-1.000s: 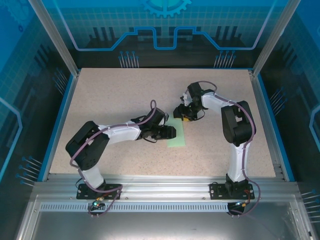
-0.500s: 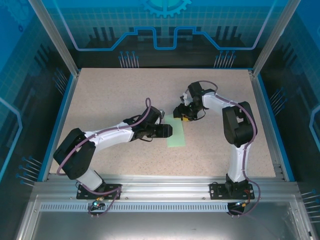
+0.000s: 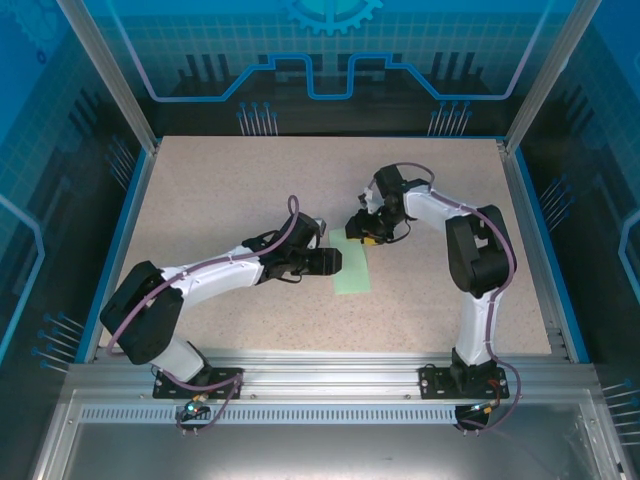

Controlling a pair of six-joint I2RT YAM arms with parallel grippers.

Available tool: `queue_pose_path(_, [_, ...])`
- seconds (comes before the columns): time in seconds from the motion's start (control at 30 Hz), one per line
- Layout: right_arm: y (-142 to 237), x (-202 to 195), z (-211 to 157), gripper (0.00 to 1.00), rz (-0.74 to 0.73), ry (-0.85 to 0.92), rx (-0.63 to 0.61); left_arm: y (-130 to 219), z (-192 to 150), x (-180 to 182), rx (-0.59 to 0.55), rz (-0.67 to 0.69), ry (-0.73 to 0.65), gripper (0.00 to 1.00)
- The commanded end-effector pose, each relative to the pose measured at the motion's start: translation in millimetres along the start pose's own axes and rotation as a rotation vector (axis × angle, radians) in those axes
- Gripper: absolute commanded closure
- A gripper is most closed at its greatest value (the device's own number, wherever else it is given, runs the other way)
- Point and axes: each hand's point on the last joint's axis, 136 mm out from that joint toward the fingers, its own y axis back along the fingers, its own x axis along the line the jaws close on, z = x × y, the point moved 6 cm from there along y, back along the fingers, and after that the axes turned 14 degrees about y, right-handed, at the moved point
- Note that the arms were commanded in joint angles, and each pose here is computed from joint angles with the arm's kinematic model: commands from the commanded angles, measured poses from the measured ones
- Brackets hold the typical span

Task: Fold a paper plane with a square sheet of paper (fold left side to right side)
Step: Fold the triangle a second time at the center of the table.

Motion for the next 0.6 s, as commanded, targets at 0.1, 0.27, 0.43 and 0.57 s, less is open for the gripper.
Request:
queue_pose_path(0.1, [2,16,-14,0.53,0.016,0.001,0.027,9,-2,1,-0.021,-0.004,-0.044,0.34])
queue_pose_path(0.27, [-5,13,-14,0.53,0.013,-0.001,0.039,13,-2,1,-0.032,-0.009,-0.055,0.33])
queue_pose_path(0.43, [-9,11,-16,0.53,0.017,-0.006,0.048,13,-3,1,-0.031,-0.013,-0.058,0.33])
queue_pose_path(0.57, [-5,19,-17,0.53,0.068,-0.021,0.034,15,-5,-3,-0.031,-0.048,-0.082,0.33])
